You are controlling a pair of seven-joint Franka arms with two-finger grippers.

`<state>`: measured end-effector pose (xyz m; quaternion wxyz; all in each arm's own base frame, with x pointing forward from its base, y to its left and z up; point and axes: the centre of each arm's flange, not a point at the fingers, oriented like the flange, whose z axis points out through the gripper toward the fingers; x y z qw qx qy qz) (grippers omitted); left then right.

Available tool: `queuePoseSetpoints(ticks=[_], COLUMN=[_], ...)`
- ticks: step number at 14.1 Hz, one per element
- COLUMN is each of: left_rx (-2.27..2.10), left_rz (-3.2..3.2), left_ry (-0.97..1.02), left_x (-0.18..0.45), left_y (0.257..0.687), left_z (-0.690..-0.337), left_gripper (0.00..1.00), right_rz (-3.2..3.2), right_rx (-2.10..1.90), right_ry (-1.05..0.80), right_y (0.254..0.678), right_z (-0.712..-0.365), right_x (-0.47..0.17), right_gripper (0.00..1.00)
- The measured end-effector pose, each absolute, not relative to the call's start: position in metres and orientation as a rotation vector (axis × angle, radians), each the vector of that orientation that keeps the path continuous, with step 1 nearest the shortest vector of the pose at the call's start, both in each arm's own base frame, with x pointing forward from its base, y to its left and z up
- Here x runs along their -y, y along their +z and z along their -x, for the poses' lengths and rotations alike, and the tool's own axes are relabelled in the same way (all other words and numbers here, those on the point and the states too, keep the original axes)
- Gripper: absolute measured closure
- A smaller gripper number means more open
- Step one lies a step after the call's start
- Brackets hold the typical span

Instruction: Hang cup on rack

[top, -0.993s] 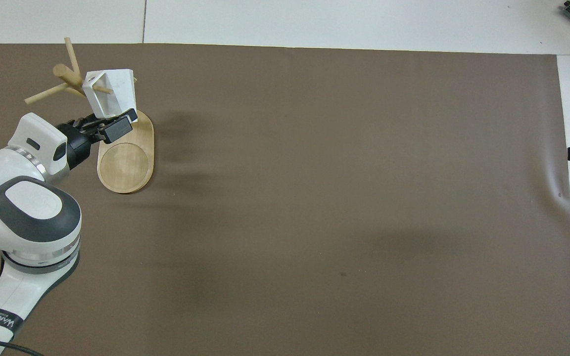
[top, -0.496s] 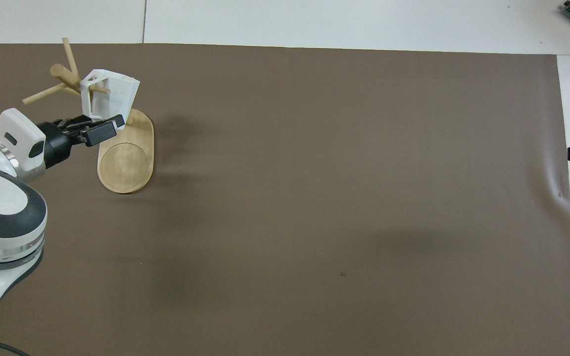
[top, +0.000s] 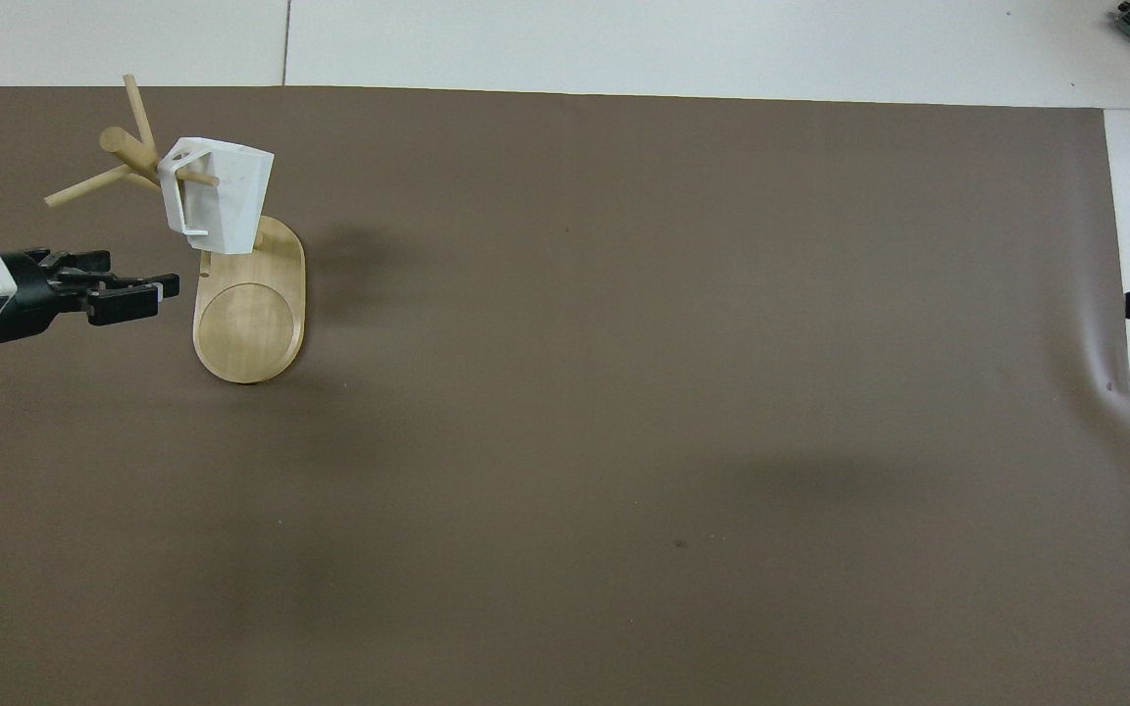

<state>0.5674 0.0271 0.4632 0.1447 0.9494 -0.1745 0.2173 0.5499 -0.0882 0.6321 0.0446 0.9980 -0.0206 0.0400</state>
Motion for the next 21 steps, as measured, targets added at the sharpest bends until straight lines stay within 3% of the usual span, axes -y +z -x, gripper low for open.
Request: queuePoseSetpoints(ticks=[7,14,21], left_rx=[0.392,0.365,0.322], left_rz=[-2.972,-3.098,-3.103], left_ry=[0.211,0.028,-0.022], left_x=[0.006,0.066,0.053], left_y=[0.583,0.630,0.664], left_z=[-0.556,-0.527,-0.532], left_gripper=[0.00,0.00,0.00], right_rz=[-3.049,-3.049,-3.049], right_rx=[0.063,0.063,0.063], right_ry=[0.122,0.122,0.121], right_y=[0.632,0.632,0.632], right_z=[-0.550,-0.550,-0.550], right_x=[0.088,0.088,0.088], right_gripper=[0.00,0.00,0.00])
